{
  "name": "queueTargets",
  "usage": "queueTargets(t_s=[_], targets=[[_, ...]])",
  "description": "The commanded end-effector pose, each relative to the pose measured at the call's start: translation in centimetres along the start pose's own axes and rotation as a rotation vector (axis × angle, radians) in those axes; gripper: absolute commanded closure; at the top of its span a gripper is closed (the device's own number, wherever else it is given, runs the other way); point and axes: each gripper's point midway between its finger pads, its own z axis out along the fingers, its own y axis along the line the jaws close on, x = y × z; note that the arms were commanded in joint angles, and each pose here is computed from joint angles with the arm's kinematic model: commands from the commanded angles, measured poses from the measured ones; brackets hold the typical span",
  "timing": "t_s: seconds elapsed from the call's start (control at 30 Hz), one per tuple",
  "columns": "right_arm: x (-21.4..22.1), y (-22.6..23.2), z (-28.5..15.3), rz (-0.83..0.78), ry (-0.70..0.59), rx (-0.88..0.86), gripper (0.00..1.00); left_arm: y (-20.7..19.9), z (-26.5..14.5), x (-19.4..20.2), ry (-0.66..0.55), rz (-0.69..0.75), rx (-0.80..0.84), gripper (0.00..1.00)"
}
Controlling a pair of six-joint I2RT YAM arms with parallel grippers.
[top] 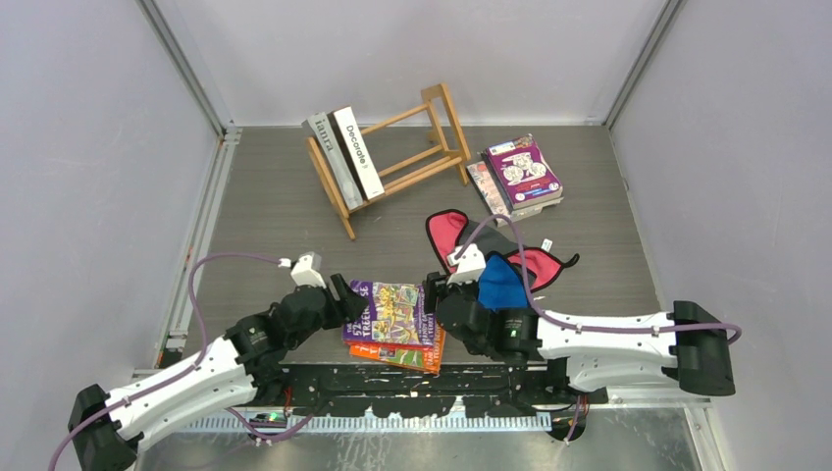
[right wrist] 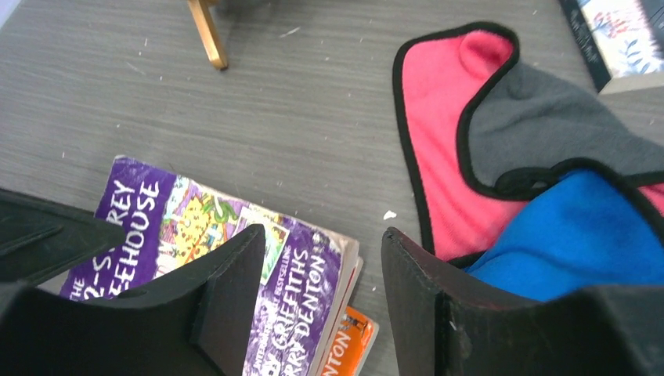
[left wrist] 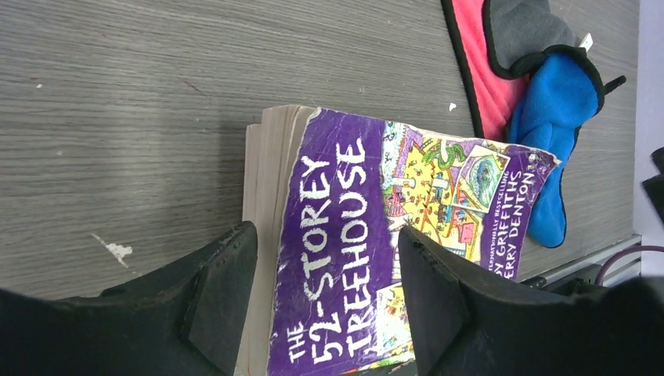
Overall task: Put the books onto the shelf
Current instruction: Pick up the book from the center of the board.
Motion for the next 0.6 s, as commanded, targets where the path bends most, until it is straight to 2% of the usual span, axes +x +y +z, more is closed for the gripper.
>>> queueTargets(t_s=[0.0, 0.57], targets=[[1.0, 0.4, -0.2, 0.089, -0.016, 0.025, 0.38, -2.2, 0.8, -0.9, -0.034, -0.020, 0.080, 0.33], [5.6, 3.6, 0.1, 0.174, 0.092, -0.068, 0.38, -2.9, 0.9, -0.7, -0.018, -0.030, 0.124, 0.36]])
